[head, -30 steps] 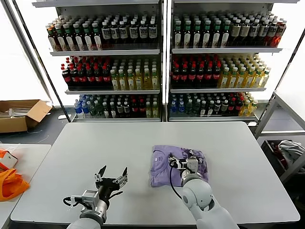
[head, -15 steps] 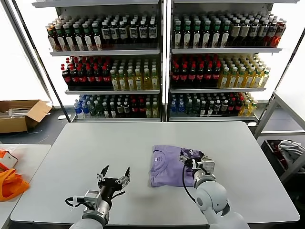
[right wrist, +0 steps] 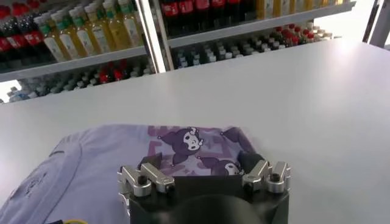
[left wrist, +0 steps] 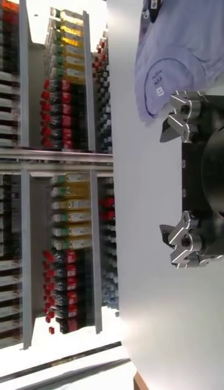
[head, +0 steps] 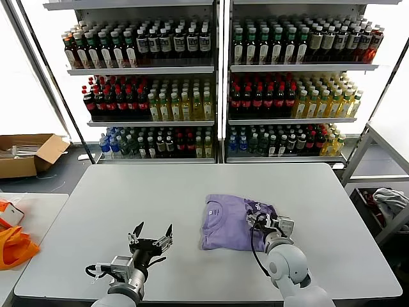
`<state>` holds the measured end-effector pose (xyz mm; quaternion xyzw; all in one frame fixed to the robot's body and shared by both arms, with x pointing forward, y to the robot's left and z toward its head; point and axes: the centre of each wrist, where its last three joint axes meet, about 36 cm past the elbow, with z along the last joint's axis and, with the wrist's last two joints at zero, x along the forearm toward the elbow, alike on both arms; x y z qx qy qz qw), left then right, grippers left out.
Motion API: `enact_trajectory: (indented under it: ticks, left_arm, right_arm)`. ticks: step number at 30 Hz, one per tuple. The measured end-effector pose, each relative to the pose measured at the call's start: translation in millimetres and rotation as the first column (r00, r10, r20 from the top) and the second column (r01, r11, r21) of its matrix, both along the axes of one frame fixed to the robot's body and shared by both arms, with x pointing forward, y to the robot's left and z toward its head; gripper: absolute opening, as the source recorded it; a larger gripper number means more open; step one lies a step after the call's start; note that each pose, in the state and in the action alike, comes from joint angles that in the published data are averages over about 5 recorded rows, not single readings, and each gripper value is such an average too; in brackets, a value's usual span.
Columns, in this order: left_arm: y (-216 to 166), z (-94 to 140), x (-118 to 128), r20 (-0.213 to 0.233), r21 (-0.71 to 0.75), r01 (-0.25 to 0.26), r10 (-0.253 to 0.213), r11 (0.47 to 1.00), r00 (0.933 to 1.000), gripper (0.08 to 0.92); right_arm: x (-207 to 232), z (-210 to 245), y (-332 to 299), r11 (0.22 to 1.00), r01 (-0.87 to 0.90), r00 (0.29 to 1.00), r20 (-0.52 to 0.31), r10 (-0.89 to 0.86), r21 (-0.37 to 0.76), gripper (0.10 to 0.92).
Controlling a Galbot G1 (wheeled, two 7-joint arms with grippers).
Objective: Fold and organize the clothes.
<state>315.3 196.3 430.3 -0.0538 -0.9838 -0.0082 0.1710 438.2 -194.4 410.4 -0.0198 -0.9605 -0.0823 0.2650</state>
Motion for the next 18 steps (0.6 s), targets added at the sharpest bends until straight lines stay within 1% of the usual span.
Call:
enact_trajectory:
  ticks: [3,6,13,16,18]
  left_arm:
    - [-0.4,1.8,-0.2,0.012,-0.004,-0.004,0.004,1.000,0.9999,0.823]
    - [-0.1,4.9,-0.5,0.033,-0.009,-0.013,0.013,1.000,0.9994,0.822]
    - [-3.2,11.3,-4.2,0.084,-0.018,-0.022,0.023,1.000,0.9962,0.823]
    - [-5.3,13.3,-6.6,0.109,-0.021,-0.025,0.028,0.999,0.9936,0.822]
    - [-5.7,14.1,-7.4,0.127,-0.020,-0.030,0.032,0.999,0.9914,0.823]
  right_arm:
    - [-1.0,0.6,-3.3,1.000,0.004,1.000,0.003,-0.004,0.005,0.823]
    - [-4.0,6.5,-7.3,1.000,0.005,1.000,0.031,-0.005,-0.002,0.823]
    - [-20.2,42.2,-18.4,0.998,-0.009,0.986,0.166,0.020,-0.066,0.823]
    - [-33.2,57.4,-27.1,0.993,-0.009,0.973,0.227,0.036,-0.119,0.823]
    - [-44.0,62.4,-35.4,0.986,-0.006,0.966,0.253,0.048,-0.165,0.823]
